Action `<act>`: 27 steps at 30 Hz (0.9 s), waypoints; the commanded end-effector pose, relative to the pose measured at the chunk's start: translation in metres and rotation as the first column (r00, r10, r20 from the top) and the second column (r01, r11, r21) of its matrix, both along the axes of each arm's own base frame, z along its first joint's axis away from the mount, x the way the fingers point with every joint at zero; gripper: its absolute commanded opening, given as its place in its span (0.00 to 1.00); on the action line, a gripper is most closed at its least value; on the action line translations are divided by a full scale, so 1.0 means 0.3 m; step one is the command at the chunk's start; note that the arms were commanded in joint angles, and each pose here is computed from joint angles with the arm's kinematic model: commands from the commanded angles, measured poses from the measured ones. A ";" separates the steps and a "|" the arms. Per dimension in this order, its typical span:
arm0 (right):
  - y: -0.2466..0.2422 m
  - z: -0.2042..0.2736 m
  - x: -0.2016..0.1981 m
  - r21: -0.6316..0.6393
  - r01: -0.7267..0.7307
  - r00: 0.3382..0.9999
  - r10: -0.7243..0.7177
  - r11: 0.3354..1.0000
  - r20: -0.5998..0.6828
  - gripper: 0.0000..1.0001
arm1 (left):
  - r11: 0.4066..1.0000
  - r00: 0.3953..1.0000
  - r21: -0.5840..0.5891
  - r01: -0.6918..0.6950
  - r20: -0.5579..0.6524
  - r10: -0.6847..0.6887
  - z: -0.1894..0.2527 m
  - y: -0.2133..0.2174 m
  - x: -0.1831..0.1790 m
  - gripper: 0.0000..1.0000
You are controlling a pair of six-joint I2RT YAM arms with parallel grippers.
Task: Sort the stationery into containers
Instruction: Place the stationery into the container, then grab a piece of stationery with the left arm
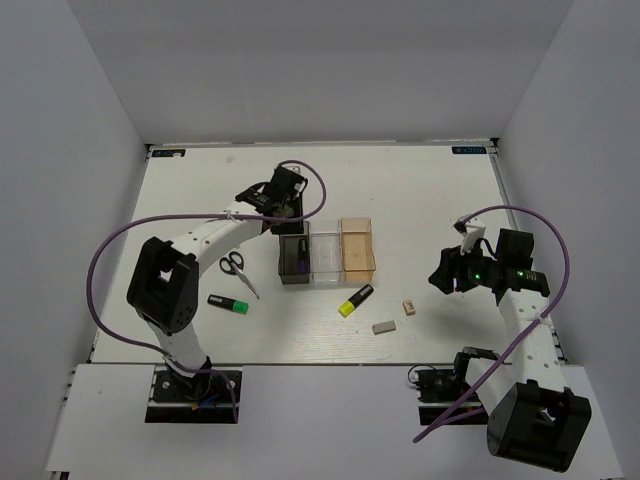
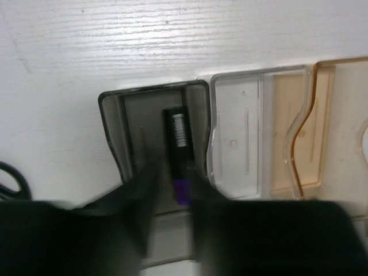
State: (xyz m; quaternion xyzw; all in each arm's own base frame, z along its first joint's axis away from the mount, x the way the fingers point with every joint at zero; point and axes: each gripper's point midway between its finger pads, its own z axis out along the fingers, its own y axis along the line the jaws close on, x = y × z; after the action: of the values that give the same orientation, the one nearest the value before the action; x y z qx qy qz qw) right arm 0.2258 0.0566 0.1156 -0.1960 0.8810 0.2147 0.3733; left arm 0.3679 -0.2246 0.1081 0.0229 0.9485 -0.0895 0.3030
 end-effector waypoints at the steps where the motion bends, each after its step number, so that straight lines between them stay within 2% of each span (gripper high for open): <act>1: 0.010 0.046 0.006 0.005 -0.020 0.999 0.020 1.000 0.039 0.56 | 0.999 0.995 -0.021 -0.024 0.100 0.026 0.167 0.026 -0.019 0.26; 2: 0.012 0.048 0.007 0.009 -0.020 0.999 0.020 1.000 0.037 0.47 | 0.998 0.995 0.010 -0.060 0.085 0.059 0.147 0.063 -0.043 0.10; 3: 0.014 0.047 0.006 0.012 -0.022 0.999 0.022 1.000 0.036 0.19 | 0.995 0.990 0.003 -0.095 0.102 0.094 0.180 0.088 -0.060 0.00; 4: 0.017 0.049 0.007 0.014 -0.024 0.999 0.024 1.000 0.038 0.04 | 0.976 0.971 0.005 -0.219 0.100 0.217 0.200 0.156 -0.100 0.00; 5: 0.017 0.053 0.011 0.016 -0.023 0.999 0.023 1.000 0.040 0.00 | 0.966 0.962 0.019 -0.259 0.090 0.257 0.174 0.193 -0.136 0.00; 6: 0.021 0.049 0.014 0.019 -0.025 0.999 0.025 0.999 0.027 0.00 | 0.928 0.925 -0.058 -0.369 0.077 0.372 0.190 0.235 -0.203 0.07; 7: 0.024 0.051 0.018 0.016 -0.029 0.999 0.028 0.999 0.026 0.00 | 0.904 0.903 -0.010 -0.428 0.049 0.428 0.128 0.297 -0.264 0.18; 8: 0.017 0.056 0.029 0.005 -0.017 1.000 0.016 1.000 0.022 0.00 | 0.884 0.883 -0.013 -0.468 0.030 0.468 0.106 0.321 -0.295 0.28; 9: 0.017 0.046 0.034 0.003 -0.017 1.000 0.017 1.000 0.002 0.13 | 0.844 0.845 -0.042 -0.535 0.003 0.535 0.081 0.356 -0.342 0.35; 10: 0.030 0.058 0.044 -0.003 -0.033 0.999 0.033 0.999 -0.007 0.34 | 0.809 0.810 -0.050 -0.586 -0.038 0.585 0.043 0.384 -0.396 0.44; 11: 0.020 0.046 0.052 -0.018 -0.016 0.999 0.015 1.000 -0.032 0.44 | 0.798 0.798 -0.040 -0.602 -0.075 0.598 0.016 0.393 -0.435 0.49; 12: 0.021 0.045 0.054 -0.026 -0.016 0.999 0.015 1.000 -0.041 0.57 | 0.757 0.754 -0.022 -0.653 -0.116 0.647 -0.032 0.431 -0.489 0.53; 13: 0.030 0.045 0.059 -0.027 -0.018 0.999 0.016 0.999 -0.050 0.70 | 0.738 0.735 -0.032 -0.674 -0.132 0.666 -0.034 0.439 -0.506 0.59; 14: 0.018 0.032 0.068 -0.058 -0.002 0.998 -0.002 0.998 -0.064 0.72 | 0.692 0.689 -0.039 -0.721 -0.157 0.708 -0.046 0.450 -0.526 0.62; 15: 0.018 0.030 0.069 -0.067 -0.002 0.998 -0.002 0.998 -0.064 0.72 | 0.675 0.667 -0.005 -0.737 -0.168 0.726 -0.078 0.475 -0.555 0.63; 21: 0.026 0.013 0.056 -0.096 -0.010 0.998 0.004 0.995 -0.062 0.72 | 0.576 0.560 -0.004 -0.817 -0.244 0.792 -0.173 0.504 -0.567 0.63; 22: 0.026 0.009 0.055 -0.098 -0.010 0.998 0.004 0.995 -0.063 0.72 | 0.547 0.525 0.014 -0.837 -0.260 0.811 -0.195 0.521 -0.568 0.63; 27: 0.021 0.004 0.051 -0.111 -0.009 0.998 0.002 0.994 -0.058 0.72 | 0.509 0.475 0.024 -0.861 -0.320 0.820 -0.258 0.512 -0.536 0.63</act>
State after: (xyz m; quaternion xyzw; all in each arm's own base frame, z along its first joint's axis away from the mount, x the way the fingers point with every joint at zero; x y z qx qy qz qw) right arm 0.2371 0.0642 0.1104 -0.2114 0.9052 0.1826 0.3204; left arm 0.1932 -0.0647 0.0345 -0.4263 0.8893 0.0288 0.1633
